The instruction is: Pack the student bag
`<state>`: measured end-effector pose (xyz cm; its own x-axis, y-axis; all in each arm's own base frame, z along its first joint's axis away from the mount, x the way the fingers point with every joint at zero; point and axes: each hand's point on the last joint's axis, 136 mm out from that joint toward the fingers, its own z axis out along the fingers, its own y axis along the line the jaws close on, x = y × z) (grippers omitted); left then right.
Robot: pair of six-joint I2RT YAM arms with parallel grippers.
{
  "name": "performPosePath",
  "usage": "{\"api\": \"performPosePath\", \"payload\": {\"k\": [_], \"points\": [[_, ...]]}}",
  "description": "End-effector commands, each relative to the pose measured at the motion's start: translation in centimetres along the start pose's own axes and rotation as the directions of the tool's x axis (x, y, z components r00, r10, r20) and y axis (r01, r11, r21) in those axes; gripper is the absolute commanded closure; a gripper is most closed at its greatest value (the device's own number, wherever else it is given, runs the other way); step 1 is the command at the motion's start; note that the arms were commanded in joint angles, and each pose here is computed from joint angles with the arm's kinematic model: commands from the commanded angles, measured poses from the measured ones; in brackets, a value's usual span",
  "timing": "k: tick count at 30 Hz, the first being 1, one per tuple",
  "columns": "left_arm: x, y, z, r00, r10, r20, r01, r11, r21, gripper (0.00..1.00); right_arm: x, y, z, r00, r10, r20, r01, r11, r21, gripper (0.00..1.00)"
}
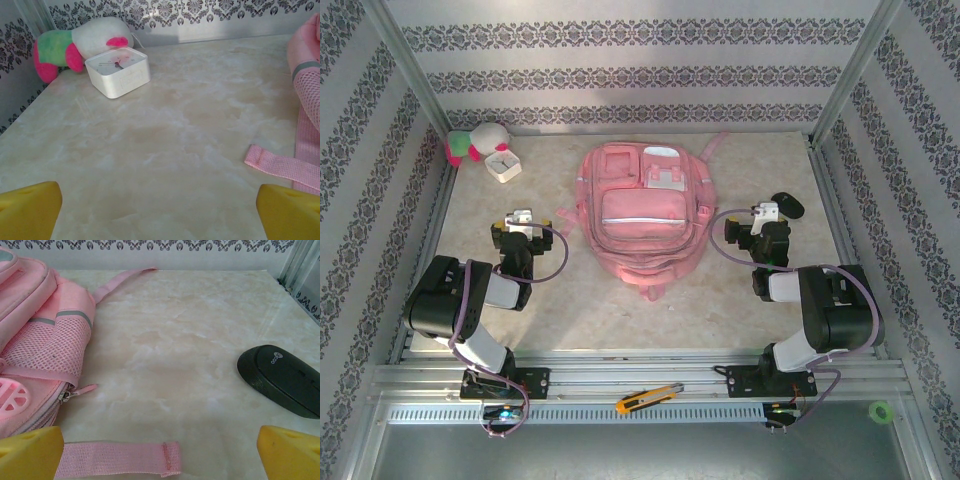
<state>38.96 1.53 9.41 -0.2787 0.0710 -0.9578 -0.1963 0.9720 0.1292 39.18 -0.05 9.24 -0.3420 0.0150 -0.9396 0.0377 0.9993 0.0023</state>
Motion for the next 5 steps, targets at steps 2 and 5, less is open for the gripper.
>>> {"api": "performPosePath", "payload": {"k": [2,5], "points": [[-0.07,0.64,0.57,0.999,-0.041,-0.027,0.041,0.999,0.004,0.01,-1.58,-0.23,0.11,0.998,0.014,0.054,-0.015,1.0,0.011,0.02],[-0.03,0.55,0.49,0.999,-0.038,-0.026,0.038,0.999,0.007,0.01,-1.55,-0.18,0.12,0.999,0.014,0.053,-0.015,1.0,0.009,0.02]]}}
